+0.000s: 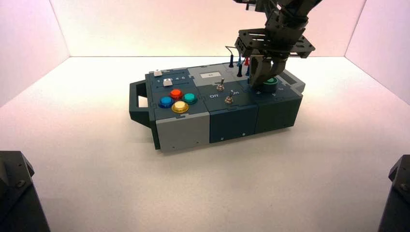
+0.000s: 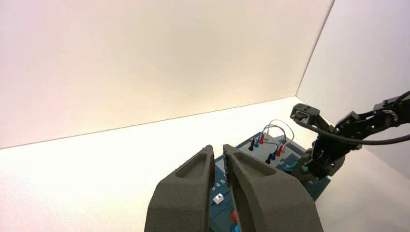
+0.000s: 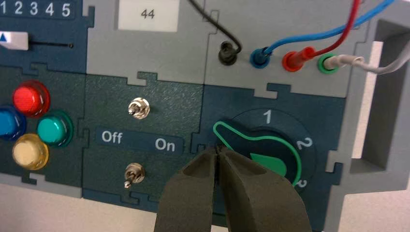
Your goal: Turn the knob to position 6.
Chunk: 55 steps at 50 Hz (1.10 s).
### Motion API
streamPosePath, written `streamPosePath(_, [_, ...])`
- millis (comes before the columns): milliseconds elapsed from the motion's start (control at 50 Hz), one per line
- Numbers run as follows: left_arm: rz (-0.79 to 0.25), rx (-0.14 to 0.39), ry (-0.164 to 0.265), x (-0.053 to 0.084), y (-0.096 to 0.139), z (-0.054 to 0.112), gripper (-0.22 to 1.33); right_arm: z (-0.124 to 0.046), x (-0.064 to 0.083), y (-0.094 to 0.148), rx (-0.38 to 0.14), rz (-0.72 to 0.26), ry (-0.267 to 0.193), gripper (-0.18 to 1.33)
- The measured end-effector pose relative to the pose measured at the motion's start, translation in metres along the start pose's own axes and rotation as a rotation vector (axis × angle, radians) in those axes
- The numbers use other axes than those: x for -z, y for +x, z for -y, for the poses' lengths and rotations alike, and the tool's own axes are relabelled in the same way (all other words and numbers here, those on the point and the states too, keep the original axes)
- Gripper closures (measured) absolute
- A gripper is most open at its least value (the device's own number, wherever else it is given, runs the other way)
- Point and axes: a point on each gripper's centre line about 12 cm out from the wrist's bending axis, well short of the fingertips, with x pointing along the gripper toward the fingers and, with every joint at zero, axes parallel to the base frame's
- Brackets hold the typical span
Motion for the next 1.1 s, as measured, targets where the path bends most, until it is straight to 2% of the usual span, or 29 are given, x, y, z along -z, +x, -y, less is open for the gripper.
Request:
streamPosePath(540, [0.000,0.000,-0.002,0.000,0.000,0.000,0.88,-0.003,-0.010,-0.010,-0.009,0.011,-0.010,1.29])
streamPosePath(900, [0.004,-0.002,-0.002,-0.001,0.001,0.000,0.88,-0.012,-0.029,-0.054,-0.045,0.123,-0.014,1.29])
streamPosePath(1100, [-0.018,-0.005,-0.007,-0.001,0.006,-0.001,0.88,-0.015,-0.036,-0.071,-0.058,0.172,-0.015,1.29])
